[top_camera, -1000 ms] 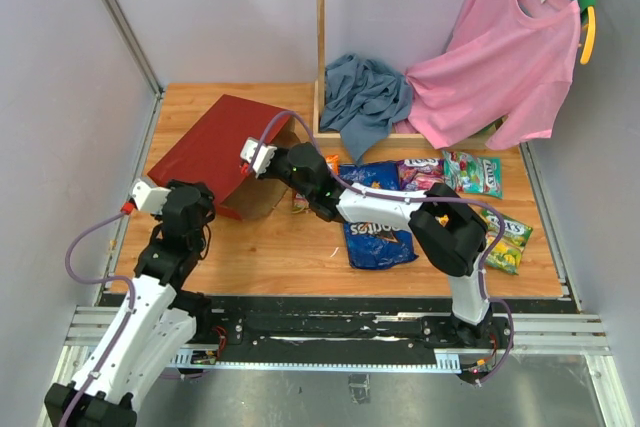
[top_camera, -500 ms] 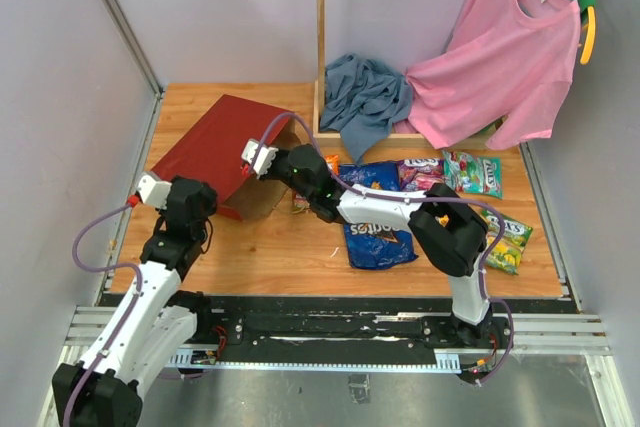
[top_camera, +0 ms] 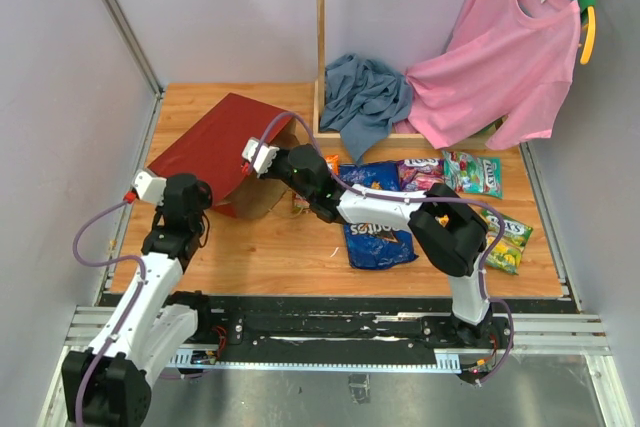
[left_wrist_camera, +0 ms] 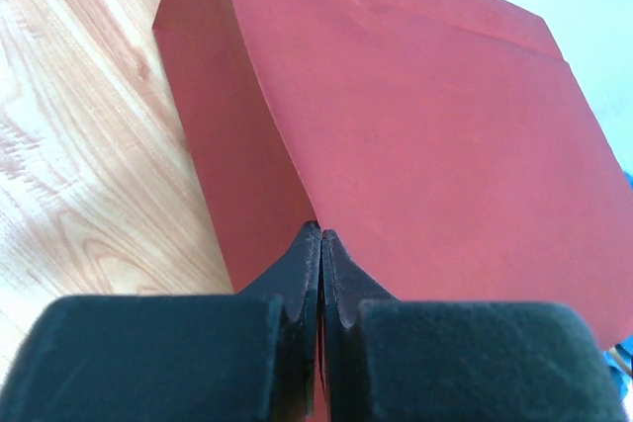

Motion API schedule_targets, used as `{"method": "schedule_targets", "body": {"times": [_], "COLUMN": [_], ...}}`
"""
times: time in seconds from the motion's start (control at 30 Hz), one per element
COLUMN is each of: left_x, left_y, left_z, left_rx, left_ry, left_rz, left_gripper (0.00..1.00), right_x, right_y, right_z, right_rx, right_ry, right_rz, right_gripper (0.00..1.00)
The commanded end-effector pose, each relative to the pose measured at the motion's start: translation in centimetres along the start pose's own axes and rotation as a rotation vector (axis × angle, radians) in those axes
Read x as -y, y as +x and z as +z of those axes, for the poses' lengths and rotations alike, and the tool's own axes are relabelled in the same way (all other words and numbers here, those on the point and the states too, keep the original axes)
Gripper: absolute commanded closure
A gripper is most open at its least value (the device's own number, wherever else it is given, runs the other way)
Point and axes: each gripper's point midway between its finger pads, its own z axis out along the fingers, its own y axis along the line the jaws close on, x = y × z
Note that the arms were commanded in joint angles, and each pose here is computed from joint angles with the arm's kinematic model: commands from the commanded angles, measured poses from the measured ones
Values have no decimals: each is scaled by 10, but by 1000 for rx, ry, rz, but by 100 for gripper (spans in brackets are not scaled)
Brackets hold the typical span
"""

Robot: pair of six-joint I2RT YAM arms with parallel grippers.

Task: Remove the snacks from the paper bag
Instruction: Adjust the paper bag at the center of the board.

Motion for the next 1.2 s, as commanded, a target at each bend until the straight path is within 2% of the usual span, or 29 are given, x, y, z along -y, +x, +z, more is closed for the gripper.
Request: {"method": "schedule_targets", "body": {"times": [0.0, 0.2, 0.47, 0.7, 0.83, 1.17], "left_x": [5, 3, 27, 49, 58, 79], "left_y": [-12, -24, -45, -59, -54, -67], "left_z": [11, 27, 51, 71, 90, 127], "left_rx": [39, 65, 92, 110, 76, 106], "left_ry": [10, -14, -7, 29, 31, 58], "left_rz": [-24, -28, 41, 158, 213, 286], "left_gripper": [99, 100, 99, 99, 99, 99], "right_x": [11, 18, 14, 1, -2, 3], "right_y": [-21, -23, -24, -11, -5, -2], "right_z": [-7, -5, 3, 14, 17, 22], "right_rx": [13, -28, -156, -319, -391, -434], "right_ry": [49, 103, 258, 223, 222, 268], "right_rz": [26, 56, 36, 84, 111, 121], "right_gripper": [99, 99, 99, 99, 99, 99]}}
